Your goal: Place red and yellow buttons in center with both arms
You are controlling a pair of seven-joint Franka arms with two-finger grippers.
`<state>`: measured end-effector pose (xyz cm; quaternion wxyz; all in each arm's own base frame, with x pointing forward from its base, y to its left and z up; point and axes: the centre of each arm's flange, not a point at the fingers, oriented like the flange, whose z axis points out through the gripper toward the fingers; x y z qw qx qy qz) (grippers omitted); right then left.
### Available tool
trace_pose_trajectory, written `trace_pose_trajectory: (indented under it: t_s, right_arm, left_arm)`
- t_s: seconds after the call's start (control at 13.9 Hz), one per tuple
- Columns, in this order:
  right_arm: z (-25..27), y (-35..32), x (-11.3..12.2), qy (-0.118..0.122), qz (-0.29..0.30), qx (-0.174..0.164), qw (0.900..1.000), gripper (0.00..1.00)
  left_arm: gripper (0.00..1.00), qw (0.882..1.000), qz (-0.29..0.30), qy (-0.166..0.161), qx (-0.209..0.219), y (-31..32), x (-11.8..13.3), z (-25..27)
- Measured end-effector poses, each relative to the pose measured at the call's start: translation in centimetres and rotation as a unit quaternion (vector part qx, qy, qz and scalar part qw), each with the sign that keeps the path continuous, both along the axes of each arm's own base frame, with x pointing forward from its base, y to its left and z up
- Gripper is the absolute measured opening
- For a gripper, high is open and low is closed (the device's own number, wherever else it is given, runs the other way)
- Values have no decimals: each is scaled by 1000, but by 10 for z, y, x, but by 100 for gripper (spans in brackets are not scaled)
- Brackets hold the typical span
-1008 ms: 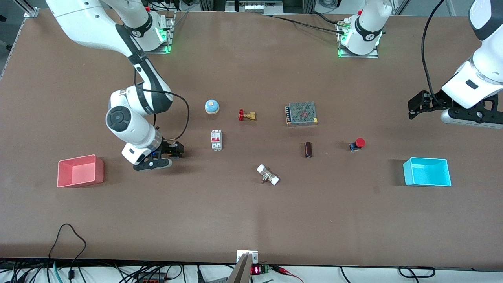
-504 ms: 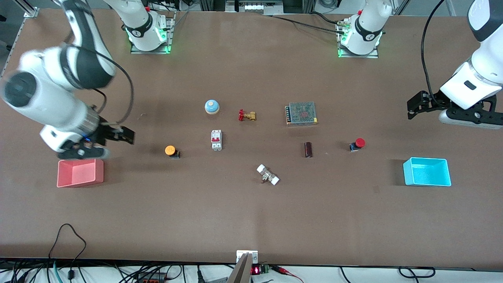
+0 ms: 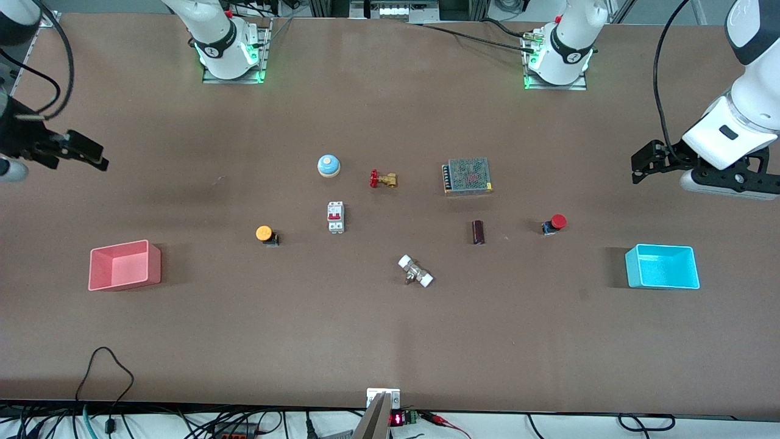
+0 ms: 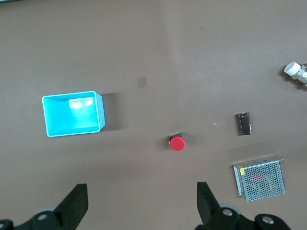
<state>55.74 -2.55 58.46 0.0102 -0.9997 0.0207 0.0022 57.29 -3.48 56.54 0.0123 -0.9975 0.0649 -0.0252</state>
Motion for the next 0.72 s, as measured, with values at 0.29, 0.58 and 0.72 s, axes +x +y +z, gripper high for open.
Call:
trace_pose_trajectory:
  t_s: [0.29, 0.58, 0.72]
  right_arm:
    - [12, 16, -4, 14, 15, 0, 1000, 100]
    - [5, 23, 9, 18, 21, -2, 1000, 100]
    - [3, 23, 12, 19, 21, -2, 1000, 100]
  left_arm:
    - [100, 1000, 0, 1, 0, 0, 0, 0]
    - [100, 1000, 0, 6, 0, 1, -1, -1]
    - [100, 1000, 1, 7, 0, 1, -1, -1]
